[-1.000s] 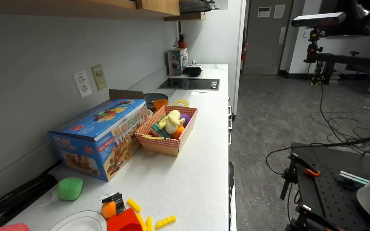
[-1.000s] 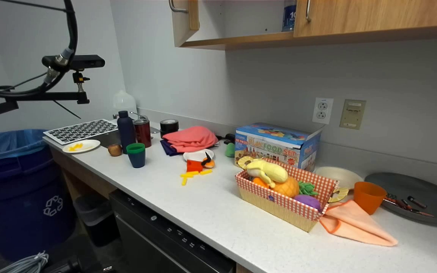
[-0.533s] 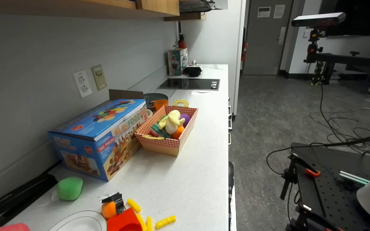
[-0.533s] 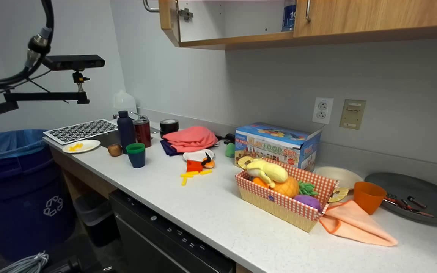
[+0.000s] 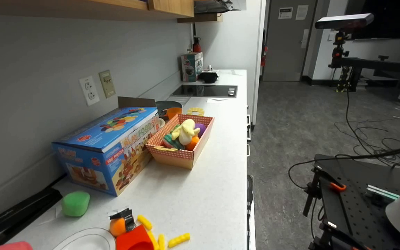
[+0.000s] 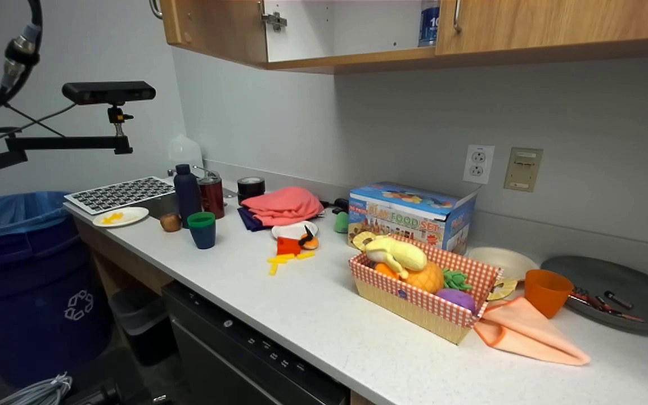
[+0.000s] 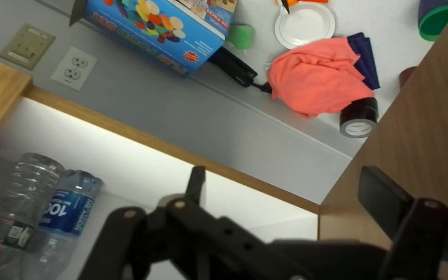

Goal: Open the left side of the drawer.

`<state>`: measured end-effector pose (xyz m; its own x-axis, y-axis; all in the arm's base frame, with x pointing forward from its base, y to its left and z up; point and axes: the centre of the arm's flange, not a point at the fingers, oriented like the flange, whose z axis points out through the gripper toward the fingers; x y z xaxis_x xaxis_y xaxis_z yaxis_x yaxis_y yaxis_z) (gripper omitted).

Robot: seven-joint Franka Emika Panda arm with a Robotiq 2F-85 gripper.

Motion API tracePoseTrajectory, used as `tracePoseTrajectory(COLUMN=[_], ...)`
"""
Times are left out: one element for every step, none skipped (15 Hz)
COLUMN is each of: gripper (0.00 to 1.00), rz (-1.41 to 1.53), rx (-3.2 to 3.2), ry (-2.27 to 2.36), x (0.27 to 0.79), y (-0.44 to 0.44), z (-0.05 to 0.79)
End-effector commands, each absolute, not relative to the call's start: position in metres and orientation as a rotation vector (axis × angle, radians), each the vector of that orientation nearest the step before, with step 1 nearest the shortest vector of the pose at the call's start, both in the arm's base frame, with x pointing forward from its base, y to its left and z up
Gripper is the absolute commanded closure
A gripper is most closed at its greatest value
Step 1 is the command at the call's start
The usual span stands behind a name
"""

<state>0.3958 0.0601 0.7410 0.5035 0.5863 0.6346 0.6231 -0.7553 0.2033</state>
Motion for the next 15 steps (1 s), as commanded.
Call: tracePoseTrajectory(gripper=[0.00, 0.00, 0.00, 0.00, 0.00, 0.00, 0.00, 0.00, 0.00, 0.00, 0.00, 0.00, 0.00, 0.00, 0.00], rz=[-1.095, -1.099, -1.100, -1.100, -1.100, -1.103, -1.114, -1.119, -1.121, -1.123, -1.121, -1.121, -1.115, -1.113, -1.109], rx=[-2.575, -2.544, -2.509, -2.470, -2.426, -2.379, -2.346, -2.312, -2.281, -2.258, -2.238, -2.224, -2.208, -2.192, -2.172], ry=[-1.195, -1.227, -1.262, -1.295, -1.328, -1.359, -1.383, -1.406, -1.423, -1.440, -1.454, -1.462, -1.470, -1.477, -1.485], x=[0.381, 0.378, 0.374, 0.371, 0.367, 0.363, 0.359, 0.356, 0.353, 0.350, 0.348, 0.347, 0.345, 0.344, 0.344], y=[0.073, 0.077, 0.081, 0.084, 0.087, 0.090, 0.093, 0.096, 0.098, 0.099, 0.100, 0.101, 0.100, 0.100, 0.100], z=[0.741, 0.742, 0.743, 0.744, 0.746, 0.747, 0.749, 0.751, 0.753, 0.754, 0.755, 0.756, 0.756, 0.757, 0.757])
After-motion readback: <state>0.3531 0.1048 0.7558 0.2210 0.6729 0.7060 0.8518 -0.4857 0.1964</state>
